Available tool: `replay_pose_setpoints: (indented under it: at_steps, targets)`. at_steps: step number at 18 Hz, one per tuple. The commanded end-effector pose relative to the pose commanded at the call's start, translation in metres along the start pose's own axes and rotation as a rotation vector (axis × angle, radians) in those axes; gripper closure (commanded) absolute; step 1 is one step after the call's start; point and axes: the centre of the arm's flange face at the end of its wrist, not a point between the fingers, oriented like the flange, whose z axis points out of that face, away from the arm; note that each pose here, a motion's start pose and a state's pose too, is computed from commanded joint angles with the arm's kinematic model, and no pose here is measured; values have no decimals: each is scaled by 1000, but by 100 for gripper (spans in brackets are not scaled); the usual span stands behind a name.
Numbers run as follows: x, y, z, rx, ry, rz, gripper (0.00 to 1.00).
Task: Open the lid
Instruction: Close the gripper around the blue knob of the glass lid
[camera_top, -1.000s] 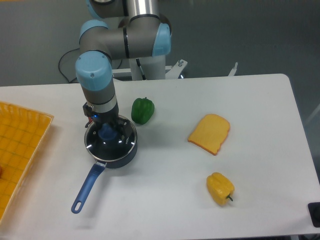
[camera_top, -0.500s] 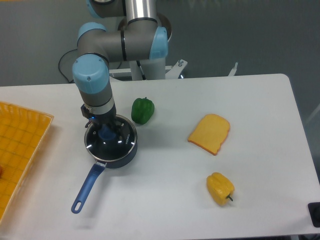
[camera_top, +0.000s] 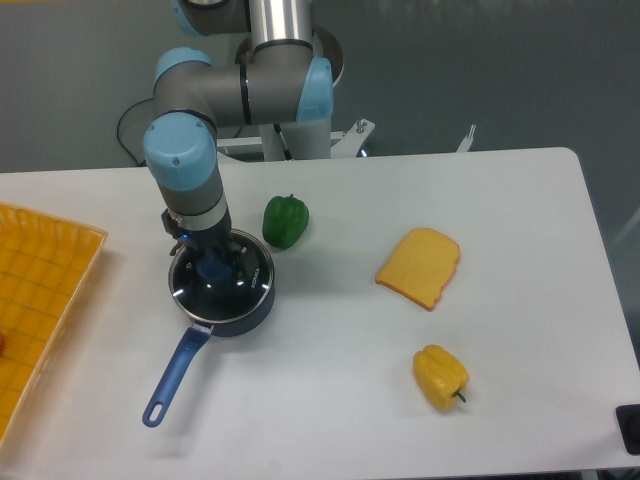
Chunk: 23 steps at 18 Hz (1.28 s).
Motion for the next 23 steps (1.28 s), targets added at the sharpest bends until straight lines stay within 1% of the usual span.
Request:
replay_pose_setpoints:
  at_steps: [10,15,23]
  targets:
    - [5,-5,2,2,-7,11,0]
    - [5,-4,3,0,-6,15,7]
    - [5,-2,5,-10,-10,23,7]
